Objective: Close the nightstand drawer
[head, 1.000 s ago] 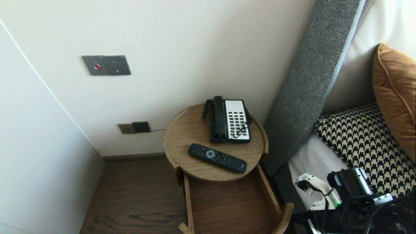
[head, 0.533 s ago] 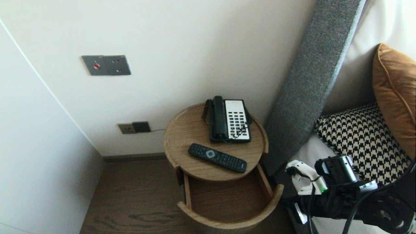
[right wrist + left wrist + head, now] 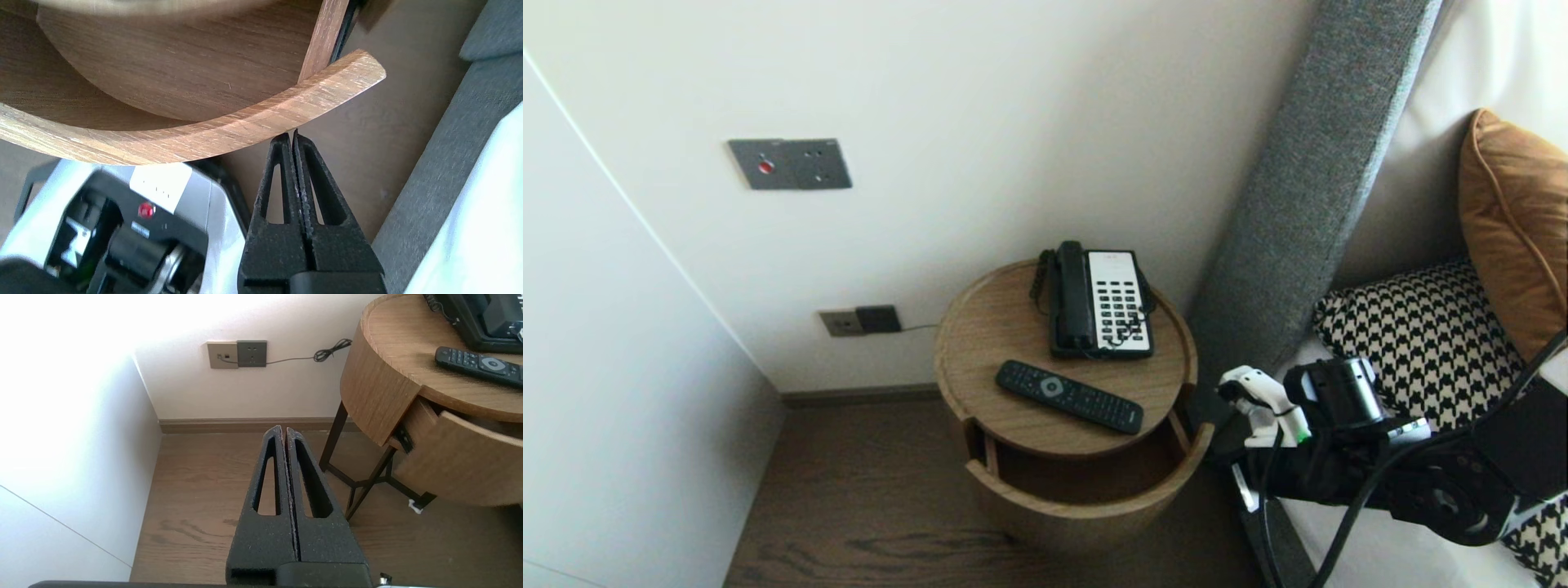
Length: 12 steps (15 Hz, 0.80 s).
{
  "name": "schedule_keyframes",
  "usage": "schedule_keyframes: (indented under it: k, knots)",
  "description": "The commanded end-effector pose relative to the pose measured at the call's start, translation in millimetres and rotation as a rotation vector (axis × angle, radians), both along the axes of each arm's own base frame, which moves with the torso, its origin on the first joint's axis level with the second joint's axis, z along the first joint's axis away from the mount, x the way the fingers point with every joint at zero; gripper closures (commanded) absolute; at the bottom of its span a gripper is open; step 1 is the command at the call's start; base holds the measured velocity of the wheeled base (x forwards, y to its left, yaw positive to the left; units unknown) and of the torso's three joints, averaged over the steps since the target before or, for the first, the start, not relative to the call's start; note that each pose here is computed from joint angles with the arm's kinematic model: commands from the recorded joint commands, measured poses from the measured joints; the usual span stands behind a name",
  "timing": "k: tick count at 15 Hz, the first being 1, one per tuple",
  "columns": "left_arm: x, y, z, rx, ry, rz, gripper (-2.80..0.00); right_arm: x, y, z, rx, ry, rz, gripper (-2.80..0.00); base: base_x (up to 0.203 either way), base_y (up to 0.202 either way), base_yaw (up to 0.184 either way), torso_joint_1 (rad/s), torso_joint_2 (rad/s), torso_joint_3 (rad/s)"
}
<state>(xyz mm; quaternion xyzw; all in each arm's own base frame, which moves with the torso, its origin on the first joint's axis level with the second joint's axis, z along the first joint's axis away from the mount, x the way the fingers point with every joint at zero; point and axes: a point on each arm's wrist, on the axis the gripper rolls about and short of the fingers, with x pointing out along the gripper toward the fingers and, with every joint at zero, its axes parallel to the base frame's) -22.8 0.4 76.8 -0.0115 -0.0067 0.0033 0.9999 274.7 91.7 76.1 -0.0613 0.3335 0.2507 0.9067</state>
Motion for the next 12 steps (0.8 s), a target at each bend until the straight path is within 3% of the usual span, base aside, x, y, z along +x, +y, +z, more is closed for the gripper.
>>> schedule_keyframes:
  k: [1,12]
  knots:
    - [0,0,0,0.0,-0.001,0.001,0.0,8,8,2,0.005,-0.017,-0.008,0.0,0.0,0.0,0.0,0.0,0.0,0.0]
    - [0,0,0,0.0,-0.002,0.001,0.0,24,21,8,-0.017,-0.075,-0.094,0.0,0.0,0.0,0.0,0.0,0.0,0.0]
